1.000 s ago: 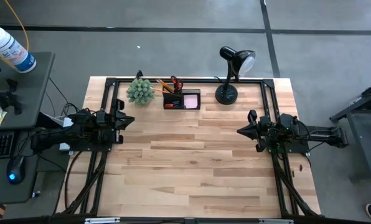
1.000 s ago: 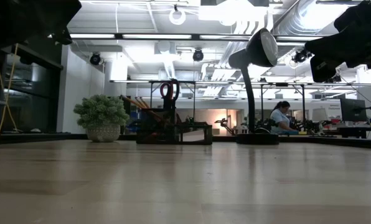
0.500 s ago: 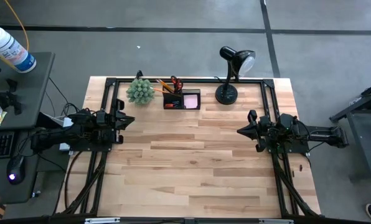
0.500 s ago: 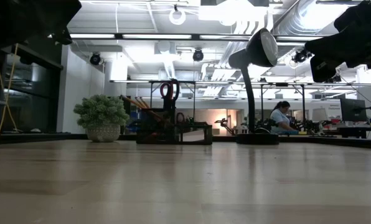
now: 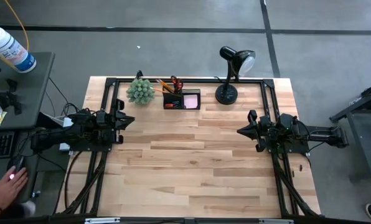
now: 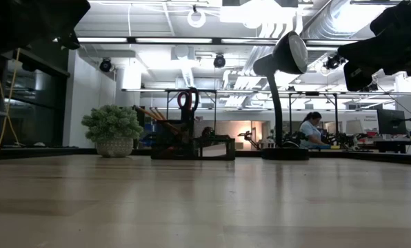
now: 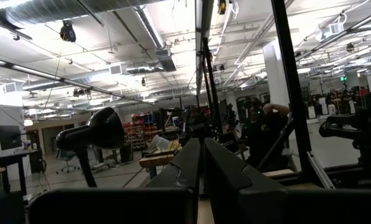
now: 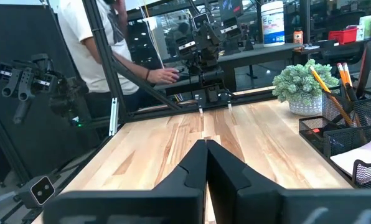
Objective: Pick and place office supplies into organizer
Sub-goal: Return to Home Position
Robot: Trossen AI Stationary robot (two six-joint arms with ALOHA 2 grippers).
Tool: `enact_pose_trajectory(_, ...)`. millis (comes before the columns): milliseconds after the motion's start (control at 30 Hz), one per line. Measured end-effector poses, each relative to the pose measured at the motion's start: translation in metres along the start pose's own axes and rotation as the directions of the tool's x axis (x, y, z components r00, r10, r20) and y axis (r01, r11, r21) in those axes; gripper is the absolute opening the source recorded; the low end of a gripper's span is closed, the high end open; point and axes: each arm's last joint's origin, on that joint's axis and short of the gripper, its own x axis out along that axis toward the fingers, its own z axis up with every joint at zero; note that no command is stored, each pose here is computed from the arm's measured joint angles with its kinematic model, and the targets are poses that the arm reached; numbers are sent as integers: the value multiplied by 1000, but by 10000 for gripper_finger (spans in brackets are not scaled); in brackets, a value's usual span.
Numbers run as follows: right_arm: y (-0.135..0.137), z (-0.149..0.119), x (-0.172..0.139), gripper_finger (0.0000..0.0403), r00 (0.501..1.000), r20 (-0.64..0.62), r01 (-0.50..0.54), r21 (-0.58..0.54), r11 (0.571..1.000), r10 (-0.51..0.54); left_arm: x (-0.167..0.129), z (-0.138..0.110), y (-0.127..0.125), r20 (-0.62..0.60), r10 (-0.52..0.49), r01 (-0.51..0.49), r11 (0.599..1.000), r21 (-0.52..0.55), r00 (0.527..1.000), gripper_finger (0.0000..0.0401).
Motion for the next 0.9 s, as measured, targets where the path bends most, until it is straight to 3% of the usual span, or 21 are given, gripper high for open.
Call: enact_pose_trajectory(900,0,0,0,2,1000,0,0,0,1000,0,0,0,0,0,-1,1,1000,0,1000,12)
